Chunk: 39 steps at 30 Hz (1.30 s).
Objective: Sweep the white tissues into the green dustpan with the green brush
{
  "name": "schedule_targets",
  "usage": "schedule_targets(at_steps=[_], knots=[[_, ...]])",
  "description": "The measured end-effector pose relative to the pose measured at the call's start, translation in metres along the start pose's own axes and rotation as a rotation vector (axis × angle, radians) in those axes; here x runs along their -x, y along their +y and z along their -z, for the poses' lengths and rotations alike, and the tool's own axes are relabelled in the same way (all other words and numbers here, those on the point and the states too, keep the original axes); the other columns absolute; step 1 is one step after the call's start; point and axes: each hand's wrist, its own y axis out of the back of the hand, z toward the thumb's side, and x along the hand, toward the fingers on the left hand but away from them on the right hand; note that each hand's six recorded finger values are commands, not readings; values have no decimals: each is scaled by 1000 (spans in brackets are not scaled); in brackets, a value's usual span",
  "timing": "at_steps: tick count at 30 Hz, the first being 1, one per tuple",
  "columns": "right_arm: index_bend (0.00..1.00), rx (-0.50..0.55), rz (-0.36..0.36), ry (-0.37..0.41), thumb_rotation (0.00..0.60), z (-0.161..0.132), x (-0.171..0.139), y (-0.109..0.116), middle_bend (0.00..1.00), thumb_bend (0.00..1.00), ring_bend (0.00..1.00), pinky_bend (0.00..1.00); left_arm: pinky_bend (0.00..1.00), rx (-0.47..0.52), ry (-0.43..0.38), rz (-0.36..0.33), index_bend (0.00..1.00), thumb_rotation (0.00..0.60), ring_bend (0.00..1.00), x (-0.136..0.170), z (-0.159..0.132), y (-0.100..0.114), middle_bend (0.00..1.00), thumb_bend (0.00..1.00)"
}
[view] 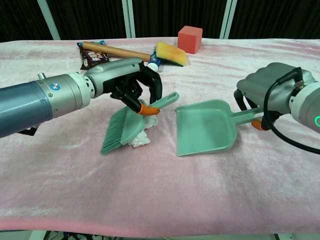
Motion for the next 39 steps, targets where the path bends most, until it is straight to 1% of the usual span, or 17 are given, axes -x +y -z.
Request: schedule_targets(at_steps=[5, 16, 20, 26, 30, 34, 36, 39], knots=[[698, -2, -1, -1, 600, 0, 0, -1, 654, 473, 751, 780, 971, 30, -24, -9, 637, 600, 827, -12, -8, -5, 681, 367], [698, 11, -10, -5, 600, 1, -1, -5, 654, 472, 751, 780, 971, 42, -122, -36, 637, 600, 827, -41, -46, -10, 680, 367], [698, 21, -12, -8, 600, 4, -2, -4, 654, 473, 752, 780, 971, 87, -166, -75, 638, 600, 827, -51, -65, -7, 680, 367], [698, 26, -11, -5, 600, 5, -4, -3, 654, 473, 751, 780, 971, 137, -232, -145, 639, 600, 827, -54, -88, 6, 680, 367], [698, 24, -9, -1, 600, 4, -5, -2, 653, 473, 751, 780, 971, 135, -234, -155, 642, 600, 827, -49, -85, 15, 682, 367], [698, 21, -12, 7, 600, 1, -6, -3, 653, 473, 751, 780, 971, 94, -197, -140, 643, 600, 827, -37, -63, 20, 682, 367], [698, 18, -14, 10, 600, -1, -7, -4, 653, 473, 751, 780, 971, 82, -170, -125, 643, 600, 827, -31, -50, 19, 682, 367], [698, 16, -16, 11, 600, -2, -7, -6, 653, 473, 751, 780, 971, 80, -127, -91, 642, 600, 827, -22, -33, 9, 682, 367]])
